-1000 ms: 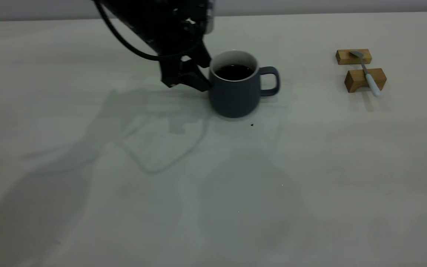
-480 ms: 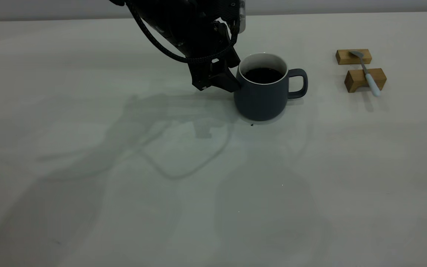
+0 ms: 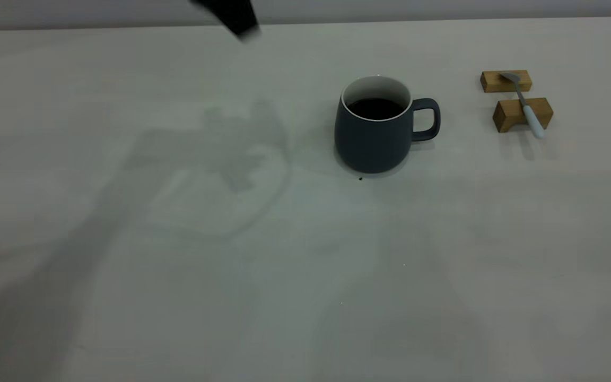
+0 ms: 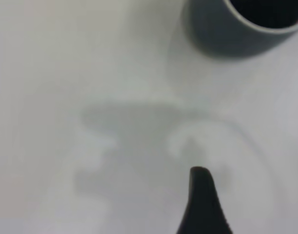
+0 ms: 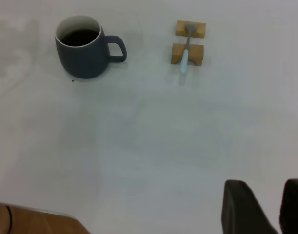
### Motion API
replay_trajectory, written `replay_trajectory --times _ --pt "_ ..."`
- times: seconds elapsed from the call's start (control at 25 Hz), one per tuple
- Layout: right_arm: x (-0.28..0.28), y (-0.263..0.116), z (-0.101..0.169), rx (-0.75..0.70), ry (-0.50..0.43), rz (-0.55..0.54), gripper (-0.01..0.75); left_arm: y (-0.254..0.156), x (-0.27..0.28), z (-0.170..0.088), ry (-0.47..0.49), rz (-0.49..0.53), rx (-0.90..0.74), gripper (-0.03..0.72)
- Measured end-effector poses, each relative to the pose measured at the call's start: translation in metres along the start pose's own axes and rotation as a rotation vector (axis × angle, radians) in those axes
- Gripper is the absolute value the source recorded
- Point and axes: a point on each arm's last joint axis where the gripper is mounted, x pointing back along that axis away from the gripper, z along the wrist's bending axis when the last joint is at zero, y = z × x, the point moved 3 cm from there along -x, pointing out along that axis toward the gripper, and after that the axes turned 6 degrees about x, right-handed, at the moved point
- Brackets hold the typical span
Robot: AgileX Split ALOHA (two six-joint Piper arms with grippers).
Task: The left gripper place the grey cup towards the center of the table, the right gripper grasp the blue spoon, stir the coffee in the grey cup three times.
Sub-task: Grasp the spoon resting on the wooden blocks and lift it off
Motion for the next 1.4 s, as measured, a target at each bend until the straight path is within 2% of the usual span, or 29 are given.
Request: replay_trajectory --times 0.2,0.32,0.48,0.64,0.84,1.12,1.24,1.4 --pt "0.000 0.000 0.000 0.000 0.000 0.000 0.238 -0.011 0.103 -0.018 0.135 0.053 0.241 0.585" --pt "0.000 0.000 0.000 0.000 0.000 0.000 0.238 -0.023 0.149 -0.035 0.166 0.065 0.353 0.585" --pt "0.000 0.000 0.000 0.000 0.000 -0.001 0.238 -0.028 0.197 -0.051 0.232 -0.040 0.441 0.585" --pt "0.000 0.000 0.000 0.000 0.000 -0.001 0.238 -0.046 0.227 -0.073 0.255 -0.104 0.543 0.585" --pt "0.000 0.000 0.000 0.000 0.000 -0.001 0.238 -0.095 0.232 -0.110 0.243 -0.085 0.630 0.585" --pt "0.000 0.000 0.000 0.000 0.000 -0.001 0.238 -0.195 0.188 -0.168 0.195 0.075 0.699 0.585" --pt "0.000 0.000 0.000 0.000 0.000 -0.001 0.238 -0.232 0.170 -0.189 0.191 0.091 0.702 0.585" --pt "0.000 0.000 0.000 0.000 0.000 -0.001 0.238 -0.263 0.155 -0.207 0.207 0.035 0.696 0.585"
